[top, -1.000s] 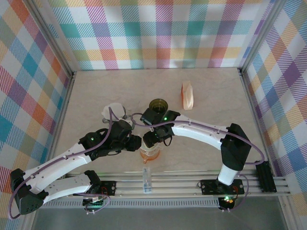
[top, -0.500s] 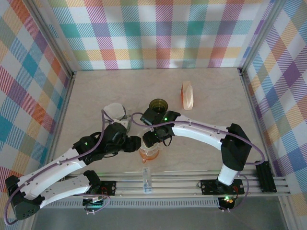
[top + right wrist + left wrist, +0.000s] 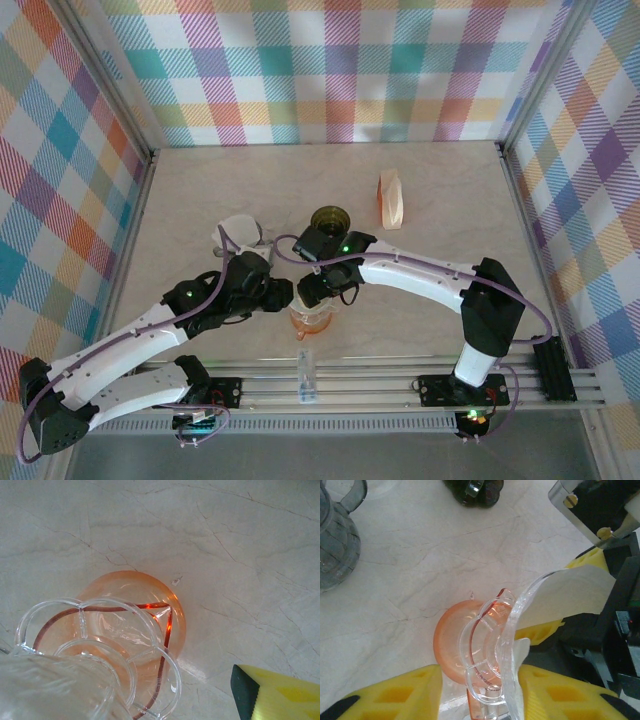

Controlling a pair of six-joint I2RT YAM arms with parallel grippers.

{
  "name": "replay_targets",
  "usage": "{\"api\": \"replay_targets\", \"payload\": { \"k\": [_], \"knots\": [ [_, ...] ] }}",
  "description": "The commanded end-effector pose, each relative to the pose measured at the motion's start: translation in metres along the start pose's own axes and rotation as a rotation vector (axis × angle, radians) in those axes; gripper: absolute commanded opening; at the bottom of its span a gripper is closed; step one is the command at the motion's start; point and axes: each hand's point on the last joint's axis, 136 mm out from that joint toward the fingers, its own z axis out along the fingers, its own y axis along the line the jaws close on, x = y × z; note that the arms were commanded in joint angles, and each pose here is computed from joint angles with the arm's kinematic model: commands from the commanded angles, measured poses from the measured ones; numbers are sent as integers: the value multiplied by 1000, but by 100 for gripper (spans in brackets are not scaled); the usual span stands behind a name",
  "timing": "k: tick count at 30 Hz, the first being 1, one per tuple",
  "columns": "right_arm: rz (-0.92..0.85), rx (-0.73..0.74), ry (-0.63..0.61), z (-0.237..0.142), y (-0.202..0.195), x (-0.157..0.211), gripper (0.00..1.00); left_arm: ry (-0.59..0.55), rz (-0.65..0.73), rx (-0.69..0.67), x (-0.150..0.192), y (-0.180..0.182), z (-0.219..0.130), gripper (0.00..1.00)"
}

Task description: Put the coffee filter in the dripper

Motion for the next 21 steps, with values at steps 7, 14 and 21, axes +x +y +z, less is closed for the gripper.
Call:
{"api": "replay_targets", "payload": {
  "k": [7,14,21],
  "knots": [
    [23,18,9,8,-5,4,76,30,-6,-6,8,5,5,33],
    [28,8,-55,-14,-4,-7,77,30,-11,10,7,2,4,33],
    [46,24,-78,-22,-11,-5,78,35,-13,10,8,2,6,33]
  ]
}}
